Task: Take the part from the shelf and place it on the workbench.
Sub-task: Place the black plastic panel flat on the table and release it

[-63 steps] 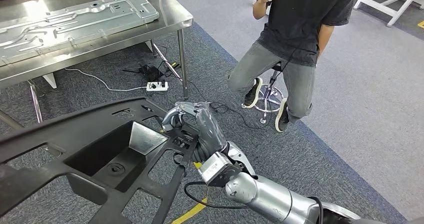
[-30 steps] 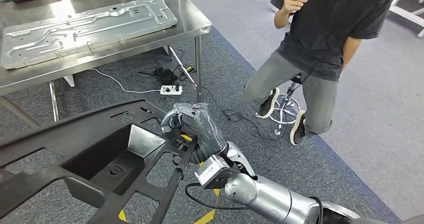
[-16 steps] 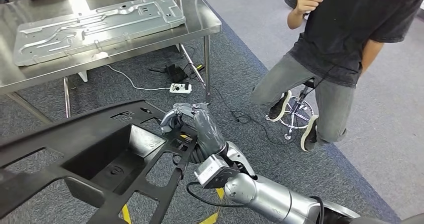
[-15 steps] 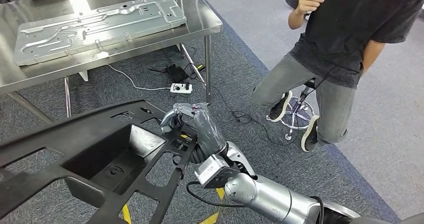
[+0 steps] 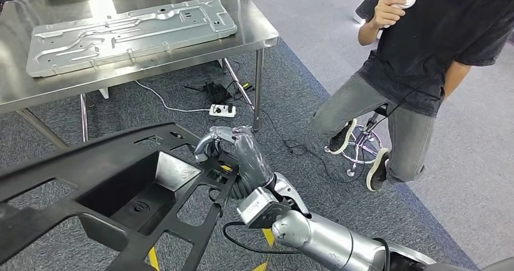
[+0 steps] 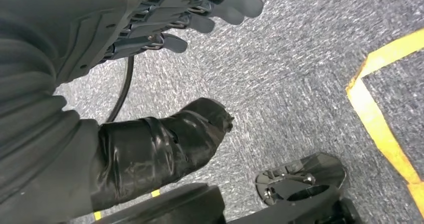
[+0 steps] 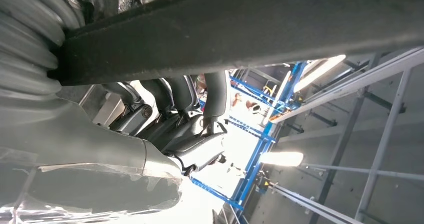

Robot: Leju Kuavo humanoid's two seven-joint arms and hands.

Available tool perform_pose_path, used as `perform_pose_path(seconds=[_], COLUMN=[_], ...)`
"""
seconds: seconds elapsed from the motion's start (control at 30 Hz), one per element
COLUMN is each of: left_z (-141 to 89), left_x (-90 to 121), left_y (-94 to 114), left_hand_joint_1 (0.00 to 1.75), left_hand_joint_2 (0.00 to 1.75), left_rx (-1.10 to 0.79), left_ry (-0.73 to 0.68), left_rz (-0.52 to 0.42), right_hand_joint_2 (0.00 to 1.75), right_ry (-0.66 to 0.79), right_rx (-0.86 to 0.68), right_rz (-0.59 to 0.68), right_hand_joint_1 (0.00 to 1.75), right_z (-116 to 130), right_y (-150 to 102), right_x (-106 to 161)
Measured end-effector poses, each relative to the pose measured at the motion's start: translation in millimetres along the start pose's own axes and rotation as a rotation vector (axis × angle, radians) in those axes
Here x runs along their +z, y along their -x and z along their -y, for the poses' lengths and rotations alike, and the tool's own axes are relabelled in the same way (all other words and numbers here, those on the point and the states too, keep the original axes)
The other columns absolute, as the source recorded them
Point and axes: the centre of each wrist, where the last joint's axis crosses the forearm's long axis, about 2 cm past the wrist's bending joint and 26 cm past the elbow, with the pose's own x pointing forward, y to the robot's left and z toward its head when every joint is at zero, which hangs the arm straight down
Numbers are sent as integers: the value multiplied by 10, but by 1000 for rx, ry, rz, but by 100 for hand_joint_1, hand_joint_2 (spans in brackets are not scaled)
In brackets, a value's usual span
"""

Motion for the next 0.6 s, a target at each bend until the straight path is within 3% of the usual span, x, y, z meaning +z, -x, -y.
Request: perform_pose_path(seconds=[0.6], left_z=[6], left_x=[6], left_y=[16], left_hand_joint_1=[0], left_hand_joint_2=[175], left_rx=[5], left_ry=[0], left_rz=[-5], right_hand_joint_2=[175], right_ry=[0], right_rx=[-4], right_rz=[-2], right_hand_joint_1=[175], right_z=[-2], right_y=[1], right_x=[7])
